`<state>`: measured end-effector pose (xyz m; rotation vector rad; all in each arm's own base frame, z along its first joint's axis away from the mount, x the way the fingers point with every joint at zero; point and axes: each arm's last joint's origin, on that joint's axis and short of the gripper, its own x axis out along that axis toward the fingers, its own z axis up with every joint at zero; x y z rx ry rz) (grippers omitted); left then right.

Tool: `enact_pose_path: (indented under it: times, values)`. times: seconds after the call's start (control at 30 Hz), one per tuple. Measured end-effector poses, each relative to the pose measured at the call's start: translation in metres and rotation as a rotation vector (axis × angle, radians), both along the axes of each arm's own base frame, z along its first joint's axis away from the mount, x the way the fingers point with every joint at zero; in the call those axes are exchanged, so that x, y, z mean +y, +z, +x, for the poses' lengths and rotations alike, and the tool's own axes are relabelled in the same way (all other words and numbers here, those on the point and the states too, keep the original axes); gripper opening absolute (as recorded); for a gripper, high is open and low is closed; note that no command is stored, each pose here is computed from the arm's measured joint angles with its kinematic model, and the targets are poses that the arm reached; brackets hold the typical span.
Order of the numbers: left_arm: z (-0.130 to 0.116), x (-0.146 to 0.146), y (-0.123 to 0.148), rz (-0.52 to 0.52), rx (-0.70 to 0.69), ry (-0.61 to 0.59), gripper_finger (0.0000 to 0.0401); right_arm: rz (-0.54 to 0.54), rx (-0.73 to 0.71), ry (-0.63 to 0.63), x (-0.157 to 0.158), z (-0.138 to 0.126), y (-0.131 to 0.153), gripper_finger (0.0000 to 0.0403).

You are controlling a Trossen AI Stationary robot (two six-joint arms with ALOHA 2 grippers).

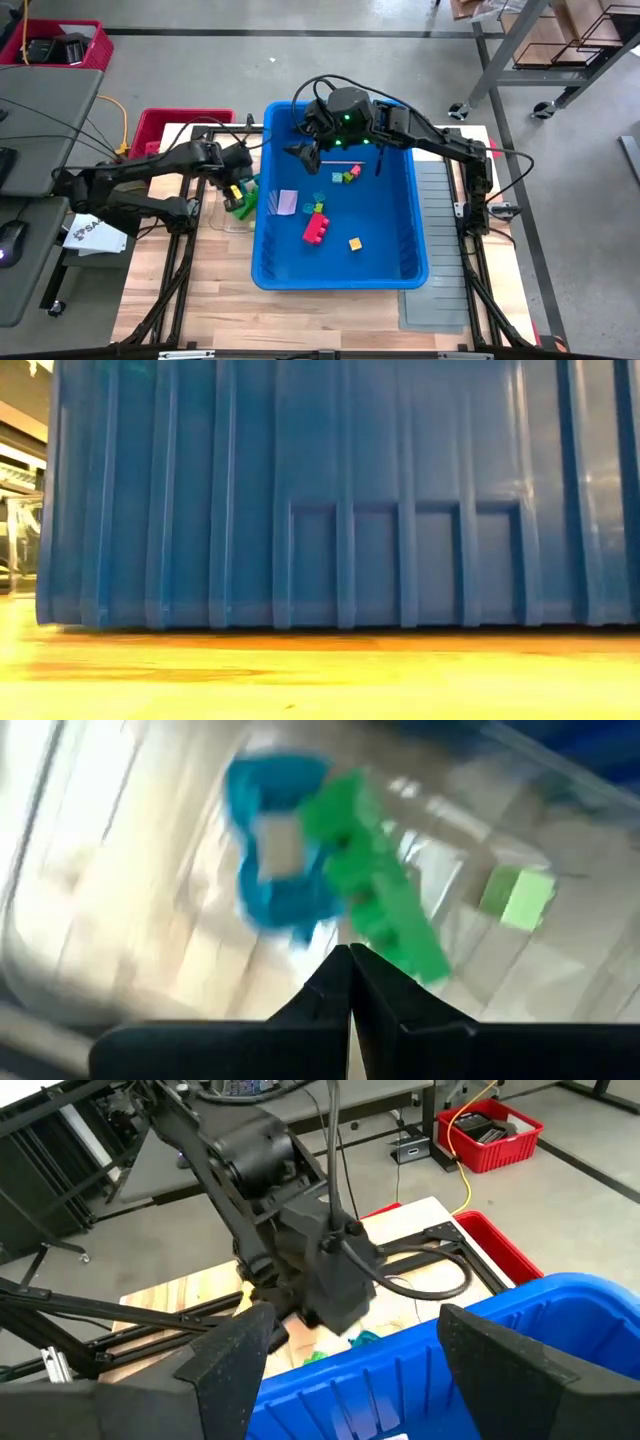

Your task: Sort blocks

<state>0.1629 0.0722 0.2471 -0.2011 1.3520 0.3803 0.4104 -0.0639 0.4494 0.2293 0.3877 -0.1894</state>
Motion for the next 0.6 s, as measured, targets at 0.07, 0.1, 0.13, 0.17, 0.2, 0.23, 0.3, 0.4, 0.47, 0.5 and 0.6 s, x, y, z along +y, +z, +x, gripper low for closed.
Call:
enact_pose_path:
  times: [0.07,0.1,0.13,0.17,0.2,0.23,0.3,0.4,0.47,0.5,0.6]
  values:
    - [-0.009,-0.003,0.005,0.015,0.035,0.075,0.0000,-0.001,-0.003,-0.001,0.000,0.000,0.000,0.0281]
    - [-0.014,-0.003,0.006,0.025,0.063,0.104,0.0000,-0.002,-0.004,-0.003,0.000,0.000,0.000,0.0281]
    - [-0.018,-0.003,0.004,0.036,0.100,0.130,0.0000,-0.002,-0.006,-0.005,-0.001,0.000,0.001,0.0281]
    - [-0.022,-0.003,0.001,0.046,0.135,0.155,0.0000,-0.002,-0.006,-0.005,-0.001,0.000,0.001,0.0281]
    - [-0.025,-0.001,-0.003,0.056,0.160,0.185,0.0000,-0.002,-0.006,-0.005,-0.001,0.000,0.001,0.0281]
    - [-0.028,0.000,-0.007,0.067,0.180,0.223,0.0000,-0.002,-0.006,-0.005,-0.001,0.000,0.001,0.0281]
    - [-0.033,0.005,-0.015,0.070,0.221,0.280,0.0000,-0.001,-0.006,-0.006,-0.001,0.000,0.001,0.0281]
    - [-0.034,0.012,-0.020,0.033,0.216,0.297,0.0000,-0.001,-0.006,-0.005,-0.001,0.000,0.001,0.0281]
    - [-0.033,0.016,-0.020,0.040,0.213,0.295,0.0000,-0.001,-0.006,-0.002,0.001,0.000,0.001,0.0281]
    - [-0.033,0.018,-0.021,0.051,0.218,0.296,0.0000,-0.001,-0.006,-0.002,0.001,0.000,0.001,0.0281]
    - [-0.035,0.023,-0.023,0.083,0.261,0.346,0.0000,0.001,-0.006,0.001,0.002,0.001,0.001,0.0281]
